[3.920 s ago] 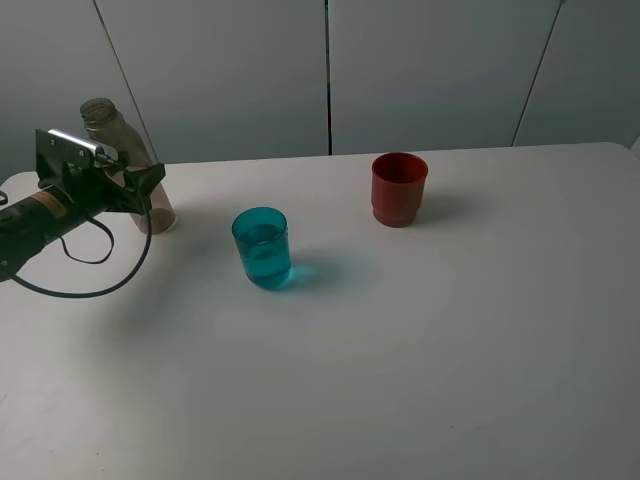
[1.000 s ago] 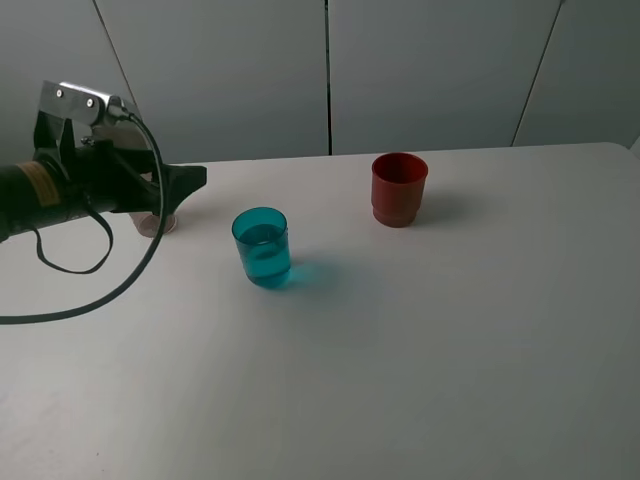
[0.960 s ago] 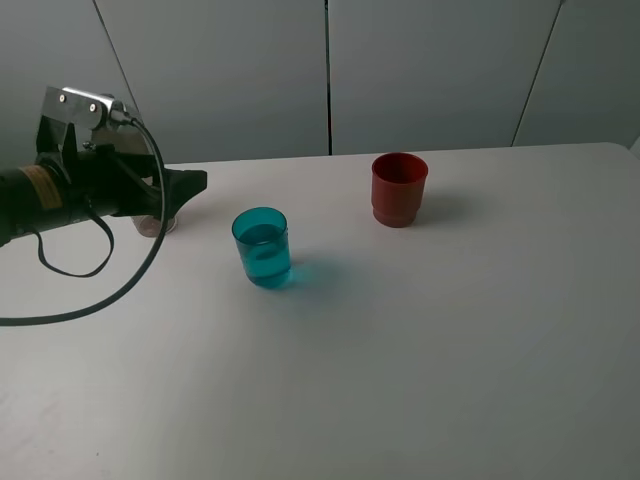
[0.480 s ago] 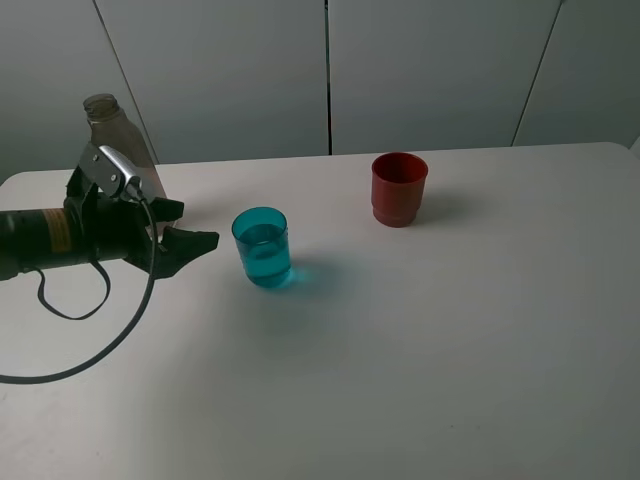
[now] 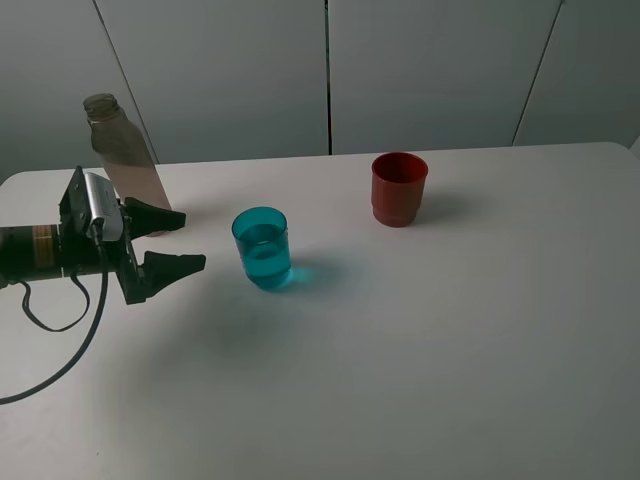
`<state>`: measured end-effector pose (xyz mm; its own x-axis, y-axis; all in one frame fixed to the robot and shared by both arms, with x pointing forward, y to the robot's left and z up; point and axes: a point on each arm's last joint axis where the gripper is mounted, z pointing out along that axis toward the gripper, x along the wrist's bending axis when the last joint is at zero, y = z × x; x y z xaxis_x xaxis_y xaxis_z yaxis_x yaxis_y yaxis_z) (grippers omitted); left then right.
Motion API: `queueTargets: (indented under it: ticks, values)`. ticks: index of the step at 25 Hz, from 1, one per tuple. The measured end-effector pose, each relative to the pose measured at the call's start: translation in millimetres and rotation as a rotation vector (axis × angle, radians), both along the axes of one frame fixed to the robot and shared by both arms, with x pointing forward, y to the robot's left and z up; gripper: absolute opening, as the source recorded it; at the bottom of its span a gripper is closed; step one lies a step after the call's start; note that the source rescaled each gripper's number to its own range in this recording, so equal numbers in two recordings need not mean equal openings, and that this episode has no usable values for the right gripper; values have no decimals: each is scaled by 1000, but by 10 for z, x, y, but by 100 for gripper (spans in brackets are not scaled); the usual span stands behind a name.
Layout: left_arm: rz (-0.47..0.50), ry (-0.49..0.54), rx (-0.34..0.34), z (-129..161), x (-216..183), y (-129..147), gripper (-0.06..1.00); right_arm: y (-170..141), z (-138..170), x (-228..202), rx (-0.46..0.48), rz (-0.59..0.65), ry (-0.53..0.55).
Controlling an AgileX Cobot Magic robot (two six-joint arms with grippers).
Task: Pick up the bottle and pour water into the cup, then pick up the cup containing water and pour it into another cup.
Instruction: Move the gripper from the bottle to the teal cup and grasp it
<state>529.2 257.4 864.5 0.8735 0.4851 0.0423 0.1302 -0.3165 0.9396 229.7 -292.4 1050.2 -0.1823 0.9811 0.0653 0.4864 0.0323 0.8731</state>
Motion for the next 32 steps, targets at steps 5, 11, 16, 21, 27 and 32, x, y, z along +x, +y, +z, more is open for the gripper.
queueTargets:
  ticks: [5, 11, 16, 21, 27, 32]
  values:
    - [-68, -29, -29, -162, 63, -23, 98, 0, 0, 0, 0, 0, 0]
    - [-104, -23, -27, -385, 209, -14, 98, 0, 0, 0, 0, 0, 0]
    - [-133, -36, -20, -418, 293, -10, 98, 0, 0, 0, 0, 0, 0]
    - [-161, -27, -25, -408, 321, -61, 98, 0, 0, 0, 0, 0, 0]
    - [-213, -24, -38, -403, 441, -263, 98, 0, 0, 0, 0, 0, 0]
    - [-254, -30, -43, -385, 467, -424, 98, 0, 0, 0, 0, 0, 0]
